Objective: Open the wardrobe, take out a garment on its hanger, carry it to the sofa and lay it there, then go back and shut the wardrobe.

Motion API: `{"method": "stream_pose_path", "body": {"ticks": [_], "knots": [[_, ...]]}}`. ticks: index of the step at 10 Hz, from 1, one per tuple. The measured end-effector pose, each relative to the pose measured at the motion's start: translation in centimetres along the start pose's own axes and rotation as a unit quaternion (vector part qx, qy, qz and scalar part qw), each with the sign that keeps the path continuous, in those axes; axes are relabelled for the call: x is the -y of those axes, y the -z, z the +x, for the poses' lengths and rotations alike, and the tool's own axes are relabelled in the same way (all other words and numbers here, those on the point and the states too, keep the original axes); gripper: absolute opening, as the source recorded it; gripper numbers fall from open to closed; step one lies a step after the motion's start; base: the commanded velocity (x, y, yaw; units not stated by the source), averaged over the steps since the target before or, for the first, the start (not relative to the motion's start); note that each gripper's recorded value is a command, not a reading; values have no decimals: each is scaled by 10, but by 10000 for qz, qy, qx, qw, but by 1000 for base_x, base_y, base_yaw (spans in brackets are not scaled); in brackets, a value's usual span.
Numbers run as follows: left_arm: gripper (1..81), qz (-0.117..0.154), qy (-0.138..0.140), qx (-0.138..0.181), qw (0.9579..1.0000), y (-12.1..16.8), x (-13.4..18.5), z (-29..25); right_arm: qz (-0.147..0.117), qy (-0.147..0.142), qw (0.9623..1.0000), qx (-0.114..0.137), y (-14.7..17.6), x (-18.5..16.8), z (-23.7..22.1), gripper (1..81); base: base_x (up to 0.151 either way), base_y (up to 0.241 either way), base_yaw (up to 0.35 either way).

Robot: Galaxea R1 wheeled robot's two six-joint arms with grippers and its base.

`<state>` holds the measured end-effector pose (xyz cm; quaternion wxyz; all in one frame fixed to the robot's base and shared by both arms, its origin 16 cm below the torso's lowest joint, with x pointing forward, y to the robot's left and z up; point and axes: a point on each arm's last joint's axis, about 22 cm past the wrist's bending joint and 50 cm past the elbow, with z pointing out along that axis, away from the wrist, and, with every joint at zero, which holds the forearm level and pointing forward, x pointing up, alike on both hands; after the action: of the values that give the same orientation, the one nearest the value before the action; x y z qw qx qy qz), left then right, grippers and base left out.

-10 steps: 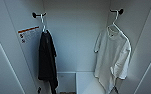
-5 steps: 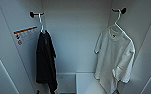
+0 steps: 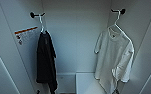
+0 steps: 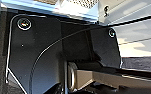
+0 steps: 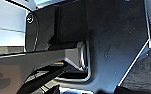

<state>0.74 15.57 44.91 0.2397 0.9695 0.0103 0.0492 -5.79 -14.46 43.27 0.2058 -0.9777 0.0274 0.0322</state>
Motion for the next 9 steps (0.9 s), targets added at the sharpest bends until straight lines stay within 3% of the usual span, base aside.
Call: {"method": "stream_pose_path", "body": {"ticks": [2, 6, 9], "knots": [[811, -9, -12, 43, 10000, 0, -1, -7, -13, -10, 10000, 44, 0, 0, -5, 811, 80, 0, 0], [811, -21, -55, -19, 10000, -1, -2, 5, 9, 17, 10000, -57, 0, 1, 11, 811, 0, 0, 0], [811, -67, -375, 115, 9992, -4, -6, 13, 9, -237, 9994, -246, 0, 0, 1, 811, 0, 0, 0]]}}
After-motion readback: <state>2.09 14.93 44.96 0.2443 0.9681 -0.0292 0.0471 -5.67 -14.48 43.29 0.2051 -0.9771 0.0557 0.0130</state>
